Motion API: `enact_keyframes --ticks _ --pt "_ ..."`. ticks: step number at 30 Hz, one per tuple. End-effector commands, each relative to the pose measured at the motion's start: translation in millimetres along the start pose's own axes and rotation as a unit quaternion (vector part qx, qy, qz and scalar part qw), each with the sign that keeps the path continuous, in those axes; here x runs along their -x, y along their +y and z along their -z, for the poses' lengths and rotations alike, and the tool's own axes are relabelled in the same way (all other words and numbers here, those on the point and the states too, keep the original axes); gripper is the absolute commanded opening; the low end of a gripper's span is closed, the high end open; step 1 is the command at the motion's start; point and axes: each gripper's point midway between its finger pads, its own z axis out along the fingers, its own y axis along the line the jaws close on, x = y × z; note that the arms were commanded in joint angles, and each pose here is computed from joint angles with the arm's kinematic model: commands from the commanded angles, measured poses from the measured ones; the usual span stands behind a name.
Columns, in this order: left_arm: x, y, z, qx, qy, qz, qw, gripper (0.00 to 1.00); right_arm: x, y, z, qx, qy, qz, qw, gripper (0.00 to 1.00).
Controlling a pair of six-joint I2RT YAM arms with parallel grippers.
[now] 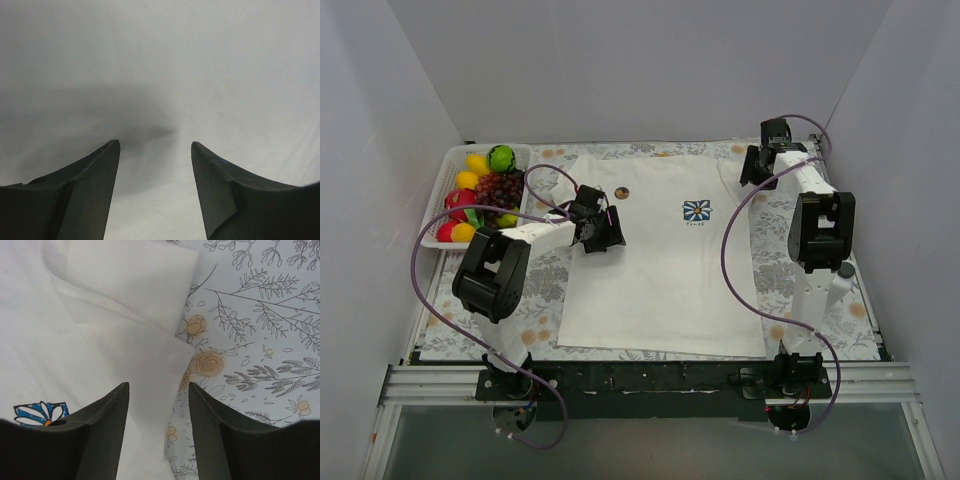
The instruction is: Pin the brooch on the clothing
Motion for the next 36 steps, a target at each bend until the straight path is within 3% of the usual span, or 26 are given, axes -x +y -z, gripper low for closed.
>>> enact_keyframes --ticks 1,8,11,12,13,14,21,27,36 --pt "-38.8 26.3 -3.2 0.046 0.056 -0.003 0.997 0.59 -7.6 -19.1 -27.8 -0.031 0.019 -0.042 0.998 0.57" --pt "-40.7 26.0 -3.8 0.046 0.059 -0.004 0.997 0.60 -9.4 -20.2 -50.3 -0.031 0.025 -0.056 0.998 0.53" --pt "-41.1 26.3 -4.3 0.047 0.059 -0.005 0.997 0.59 -12.9 -20.2 -53.5 -0.033 0.031 -0.064 0.997 0.42" --pt "-40.3 25.6 -4.3 0.046 0.058 -0.004 0.997 0.60 -11.3 -19.9 -50.9 -0.032 0.027 -0.064 0.997 0.16" --pt "-41.8 26.8 -5.0 0.048 0.060 -0.003 0.997 0.60 -10.6 -22.6 -50.1 -0.036 0.024 -0.069 0.997 0.05" --pt "-42.4 26.9 -5.3 0.048 0.061 -0.004 0.997 0.60 -9.3 -22.9 -48.4 -0.036 0.019 -0.069 0.997 0.01" --pt "-44.1 27.7 -7.7 0.050 0.064 -0.005 0.997 0.60 -0.3 -28.6 -22.8 -0.033 -0.008 -0.074 0.997 0.01" --pt "-45.5 29.0 -8.4 0.052 0.066 -0.002 0.996 0.60 17.3 -60.5 7.7 -0.056 -0.049 -0.109 0.991 0.01" --pt "-44.0 27.0 -6.4 0.051 0.065 -0.004 0.997 0.60 -20.1 -105.7 19.3 -0.114 -0.008 -0.175 0.978 0.01"
